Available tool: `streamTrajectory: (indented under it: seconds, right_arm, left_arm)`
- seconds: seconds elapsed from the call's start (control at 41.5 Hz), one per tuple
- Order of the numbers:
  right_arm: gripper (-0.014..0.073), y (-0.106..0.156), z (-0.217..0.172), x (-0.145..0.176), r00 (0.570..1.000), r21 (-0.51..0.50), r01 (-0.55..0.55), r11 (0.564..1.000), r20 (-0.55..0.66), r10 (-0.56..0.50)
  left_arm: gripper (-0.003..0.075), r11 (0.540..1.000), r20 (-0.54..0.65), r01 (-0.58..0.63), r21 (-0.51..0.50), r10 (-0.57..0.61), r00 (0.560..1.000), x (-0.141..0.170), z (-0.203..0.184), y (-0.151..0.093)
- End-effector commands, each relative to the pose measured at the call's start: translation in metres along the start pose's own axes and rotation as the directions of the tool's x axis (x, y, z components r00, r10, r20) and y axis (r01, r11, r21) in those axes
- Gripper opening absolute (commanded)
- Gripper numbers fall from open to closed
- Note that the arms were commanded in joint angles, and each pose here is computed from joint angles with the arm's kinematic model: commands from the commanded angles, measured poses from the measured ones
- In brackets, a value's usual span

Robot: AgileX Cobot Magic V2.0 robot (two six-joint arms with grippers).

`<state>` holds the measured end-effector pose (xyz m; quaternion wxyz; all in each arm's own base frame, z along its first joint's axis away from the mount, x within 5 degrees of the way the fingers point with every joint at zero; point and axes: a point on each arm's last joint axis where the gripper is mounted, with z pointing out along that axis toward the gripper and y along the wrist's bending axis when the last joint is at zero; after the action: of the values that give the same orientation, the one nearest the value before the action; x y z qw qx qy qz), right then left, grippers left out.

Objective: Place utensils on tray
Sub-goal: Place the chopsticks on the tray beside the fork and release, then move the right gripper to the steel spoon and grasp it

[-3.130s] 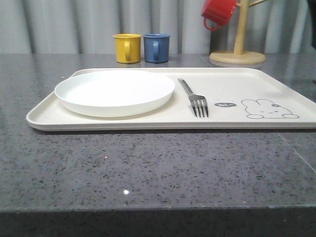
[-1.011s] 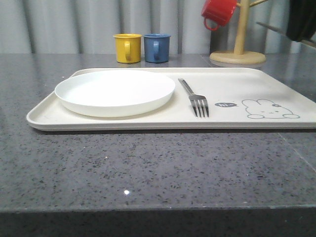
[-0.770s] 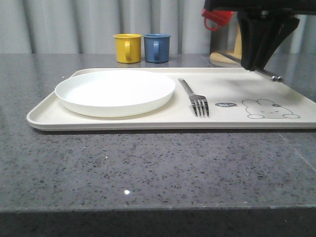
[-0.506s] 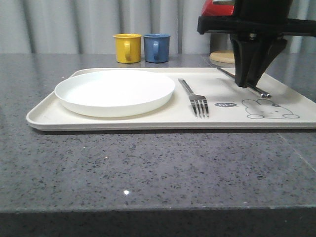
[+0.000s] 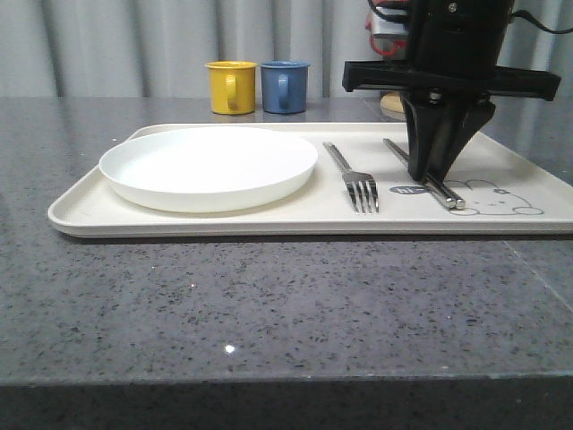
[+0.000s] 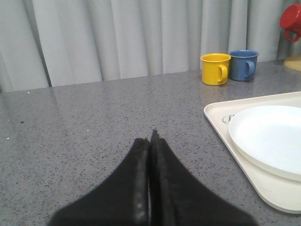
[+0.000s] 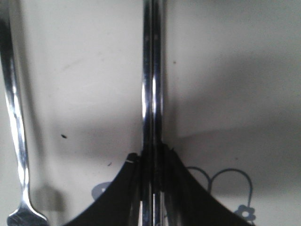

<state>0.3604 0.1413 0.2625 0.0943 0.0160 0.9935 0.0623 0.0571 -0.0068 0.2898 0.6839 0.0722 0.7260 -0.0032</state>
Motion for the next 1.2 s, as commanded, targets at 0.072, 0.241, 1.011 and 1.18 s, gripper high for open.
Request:
streamTrajectory:
  seconds: [0.072, 0.241, 1.011, 1.18]
  right_arm:
    - [0.0025, 0.002, -0.025, -0.002, 0.998, -0.031, 0.002, 1.000, 0.069, 0.000]
    - [0.0190, 0.001, -0.026, -0.001, 0.998, -0.026, 0.002, 1.000, 0.058, 0.000]
    - [0.0382, -0.123, -0.114, 0.005, 0.982, 0.122, -0.055, 0.991, 0.189, 0.031]
    - [0.0382, -0.175, -0.117, 0.004, 0.976, 0.165, -0.130, 0.978, 0.194, 0.097]
  left_arm:
    - [-0.0019, 1.000, 0.105, 0.019, -0.013, -0.018, 0.994, -0.017, -0.002, 0.002]
    - [-0.0019, 1.000, 0.105, 0.019, -0.013, -0.018, 0.994, -0.017, -0.002, 0.002]
    - [-0.0019, 1.000, 0.105, 0.019, -0.013, -0.018, 0.994, -0.017, -0.002, 0.002]
    - [-0.0019, 1.000, 0.105, 0.019, -0.013, -0.018, 0.994, -0.017, -0.002, 0.002]
